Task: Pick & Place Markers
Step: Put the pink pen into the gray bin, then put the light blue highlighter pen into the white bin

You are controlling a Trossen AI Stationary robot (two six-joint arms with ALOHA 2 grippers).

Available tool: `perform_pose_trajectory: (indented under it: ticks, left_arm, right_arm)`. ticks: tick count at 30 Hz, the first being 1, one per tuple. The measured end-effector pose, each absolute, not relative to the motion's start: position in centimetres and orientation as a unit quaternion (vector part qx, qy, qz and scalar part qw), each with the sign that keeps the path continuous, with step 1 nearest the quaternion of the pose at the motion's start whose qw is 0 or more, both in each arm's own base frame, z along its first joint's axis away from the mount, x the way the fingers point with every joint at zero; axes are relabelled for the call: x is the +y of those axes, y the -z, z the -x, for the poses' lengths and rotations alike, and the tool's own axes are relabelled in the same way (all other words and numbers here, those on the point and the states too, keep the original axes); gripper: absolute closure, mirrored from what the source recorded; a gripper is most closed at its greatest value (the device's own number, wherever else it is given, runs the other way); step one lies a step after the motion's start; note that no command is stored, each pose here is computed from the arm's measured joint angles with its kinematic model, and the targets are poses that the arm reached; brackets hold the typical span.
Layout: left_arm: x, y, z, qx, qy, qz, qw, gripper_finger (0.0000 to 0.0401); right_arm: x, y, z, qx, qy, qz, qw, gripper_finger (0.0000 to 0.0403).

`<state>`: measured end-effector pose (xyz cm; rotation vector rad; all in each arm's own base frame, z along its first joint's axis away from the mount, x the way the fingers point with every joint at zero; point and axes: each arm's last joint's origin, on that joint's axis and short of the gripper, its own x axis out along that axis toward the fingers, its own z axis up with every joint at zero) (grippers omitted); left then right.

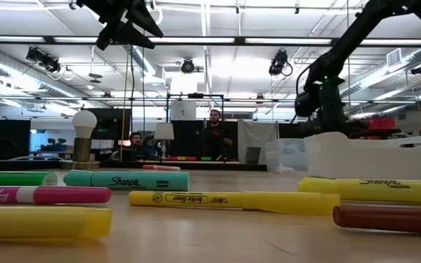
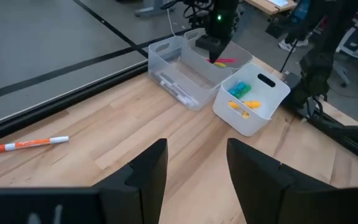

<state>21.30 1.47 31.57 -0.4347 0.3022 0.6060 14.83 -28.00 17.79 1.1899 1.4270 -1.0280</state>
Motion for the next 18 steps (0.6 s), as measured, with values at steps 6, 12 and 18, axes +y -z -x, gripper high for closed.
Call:
perform_pose_trajectory:
  ticks: [6, 12, 18]
  left_arm:
    - [1.5, -31.6, -21.3, 0.142, -0.3, 0.223, 0.917, 0.0227]
    - [1.5, -31.6, -21.3, 0.142, -0.3, 0.222, 0.917, 0.0227]
    - [1.5, -31.6, -21.3, 0.143, -0.296, 0.223, 0.918, 0.0227]
  right_arm:
    - [-28.1, -17.7, -14.7, 0.584, 0.447, -0.472, 0.487, 0.0322]
    - [-27.6, -20.5, -15.0, 0.544, 0.458, -0.444, 0.545, 0.0243]
    - [-25.0, -25.5, -15.7, 0.489, 0.464, -0.399, 0.621, 0.0207]
